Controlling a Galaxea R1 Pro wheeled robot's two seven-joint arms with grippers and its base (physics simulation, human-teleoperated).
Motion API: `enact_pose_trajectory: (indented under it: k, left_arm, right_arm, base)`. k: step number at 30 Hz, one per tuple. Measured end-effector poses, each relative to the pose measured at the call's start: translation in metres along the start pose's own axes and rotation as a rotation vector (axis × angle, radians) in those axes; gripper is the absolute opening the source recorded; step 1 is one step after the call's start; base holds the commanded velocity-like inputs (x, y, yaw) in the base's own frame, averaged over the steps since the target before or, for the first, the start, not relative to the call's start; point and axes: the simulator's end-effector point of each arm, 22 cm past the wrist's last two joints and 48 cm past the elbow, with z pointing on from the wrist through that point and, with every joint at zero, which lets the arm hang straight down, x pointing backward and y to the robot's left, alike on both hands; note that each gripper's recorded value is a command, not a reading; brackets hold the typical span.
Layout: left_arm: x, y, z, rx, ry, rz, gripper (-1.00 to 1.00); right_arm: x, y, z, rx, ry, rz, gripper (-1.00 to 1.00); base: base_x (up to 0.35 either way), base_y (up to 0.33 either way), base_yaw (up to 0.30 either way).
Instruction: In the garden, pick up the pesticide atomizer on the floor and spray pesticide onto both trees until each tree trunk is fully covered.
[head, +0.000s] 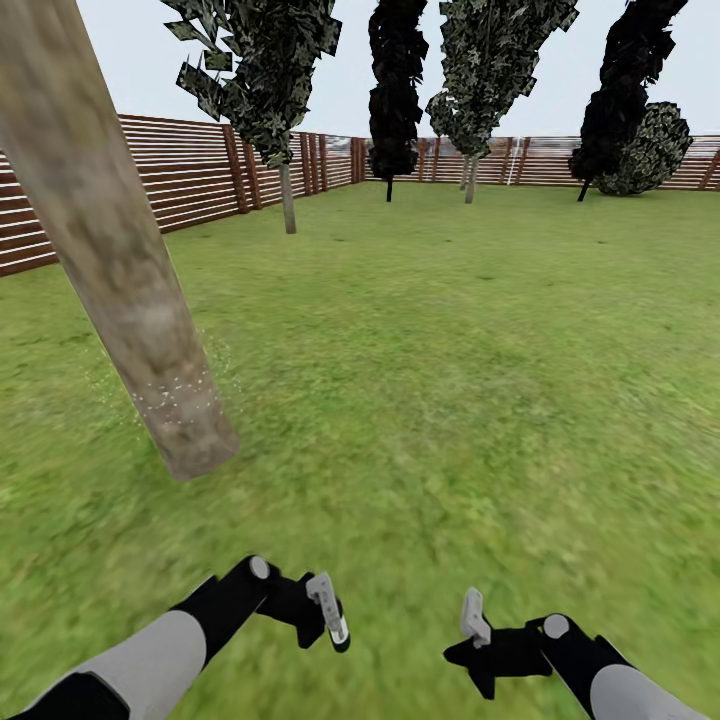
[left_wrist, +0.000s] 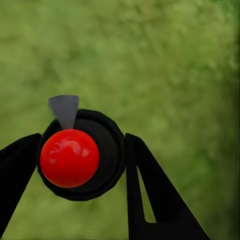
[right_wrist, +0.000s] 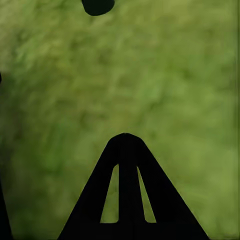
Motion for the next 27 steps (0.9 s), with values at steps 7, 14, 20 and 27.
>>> enact_pose_trajectory:
  k: [7,14,20,27]
  left_arm:
    - [0.003,-0.003,0.002,0.003,0.007,-0.016,-1.0]
    - [0.002,-0.003,0.002,0.003,0.004,-0.014,-1.0]
    - [0.001,-0.003,0.002,0.002,0.002,-0.014,-1.0]
    - [0.04,0.041,-0.002,-0.246,0.03,-0.081,-1.0]
  right_arm:
    - [0.0,0.001,0.0,-0.001,-0.003,0.0,-1.0]
    - [-0.001,0.002,0.001,-0.001,-0.006,0.0,-1.0]
    - [0.0,0.0,0.001,0.006,-0.01,-0.004,-1.0]
    - [0.028,-0.076,-0.012,0.491,-0.001,0.031,-1.0]
  base:
    - [0.0,0.0,0.0]
    - [0.0,0.0,0.0]
    - [0.0,0.0,0.0]
    - [0.0,0.0,0.0]
